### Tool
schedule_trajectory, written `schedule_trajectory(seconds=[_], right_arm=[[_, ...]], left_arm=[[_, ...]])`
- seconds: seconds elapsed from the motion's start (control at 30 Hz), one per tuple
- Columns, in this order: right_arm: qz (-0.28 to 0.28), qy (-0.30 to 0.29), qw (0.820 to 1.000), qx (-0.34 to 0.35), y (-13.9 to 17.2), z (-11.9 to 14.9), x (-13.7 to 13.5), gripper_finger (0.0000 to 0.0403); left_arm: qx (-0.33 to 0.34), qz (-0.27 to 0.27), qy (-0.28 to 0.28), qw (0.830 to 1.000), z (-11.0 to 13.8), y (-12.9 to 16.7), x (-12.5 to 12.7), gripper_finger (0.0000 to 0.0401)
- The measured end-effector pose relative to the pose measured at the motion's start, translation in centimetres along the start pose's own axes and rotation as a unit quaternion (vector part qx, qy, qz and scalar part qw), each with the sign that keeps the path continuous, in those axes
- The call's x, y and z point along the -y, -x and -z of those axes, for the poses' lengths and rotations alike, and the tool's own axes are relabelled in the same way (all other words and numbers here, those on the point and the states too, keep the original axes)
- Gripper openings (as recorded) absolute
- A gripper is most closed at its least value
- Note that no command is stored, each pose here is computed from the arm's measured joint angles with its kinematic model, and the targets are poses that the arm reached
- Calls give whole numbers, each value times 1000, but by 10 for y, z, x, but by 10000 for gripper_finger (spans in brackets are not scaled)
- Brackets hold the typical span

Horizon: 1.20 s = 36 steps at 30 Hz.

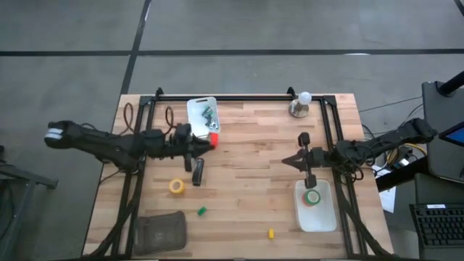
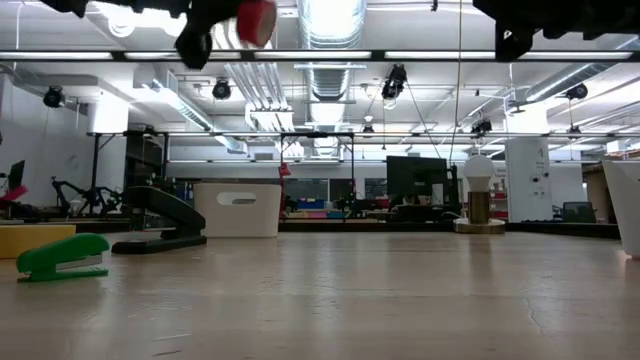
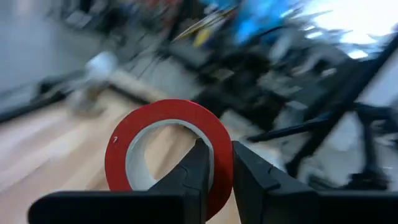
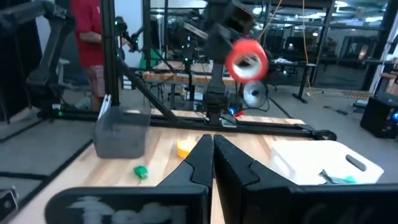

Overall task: Pick and place Stapler, Stapler remover, tape
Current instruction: Put the red tape into the bottom white bin

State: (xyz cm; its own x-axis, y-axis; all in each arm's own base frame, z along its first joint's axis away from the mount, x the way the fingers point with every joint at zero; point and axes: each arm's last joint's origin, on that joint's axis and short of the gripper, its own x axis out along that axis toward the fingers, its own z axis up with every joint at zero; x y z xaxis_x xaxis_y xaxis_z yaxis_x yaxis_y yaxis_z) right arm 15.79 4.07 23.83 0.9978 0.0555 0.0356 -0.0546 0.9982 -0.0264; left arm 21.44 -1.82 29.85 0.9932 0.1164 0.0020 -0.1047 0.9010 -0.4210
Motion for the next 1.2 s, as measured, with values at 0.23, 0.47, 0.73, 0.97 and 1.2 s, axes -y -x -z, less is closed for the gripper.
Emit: schedule_trajectory(seconds=[0.23, 0.47, 0.73, 0.97, 1.2], right_arm=[[21, -39, 999, 31, -13, 0, -2, 23], [63, -40, 997, 24, -30, 5, -4, 100], [78, -32, 996, -3, -52, 6, -9, 163], [78, -21, 997, -9, -64, 2, -11, 172], [61, -18, 998, -11, -69, 1, -13, 166]], left_arm=[[63, 68, -30, 995, 20, -31, 23, 55], [70, 83, -23, 994, 41, -72, 30, 53], [63, 124, -44, 989, 43, -114, 51, 58], [54, 155, -50, 985, 45, -130, 61, 57], [42, 156, -54, 985, 54, -138, 62, 55]])
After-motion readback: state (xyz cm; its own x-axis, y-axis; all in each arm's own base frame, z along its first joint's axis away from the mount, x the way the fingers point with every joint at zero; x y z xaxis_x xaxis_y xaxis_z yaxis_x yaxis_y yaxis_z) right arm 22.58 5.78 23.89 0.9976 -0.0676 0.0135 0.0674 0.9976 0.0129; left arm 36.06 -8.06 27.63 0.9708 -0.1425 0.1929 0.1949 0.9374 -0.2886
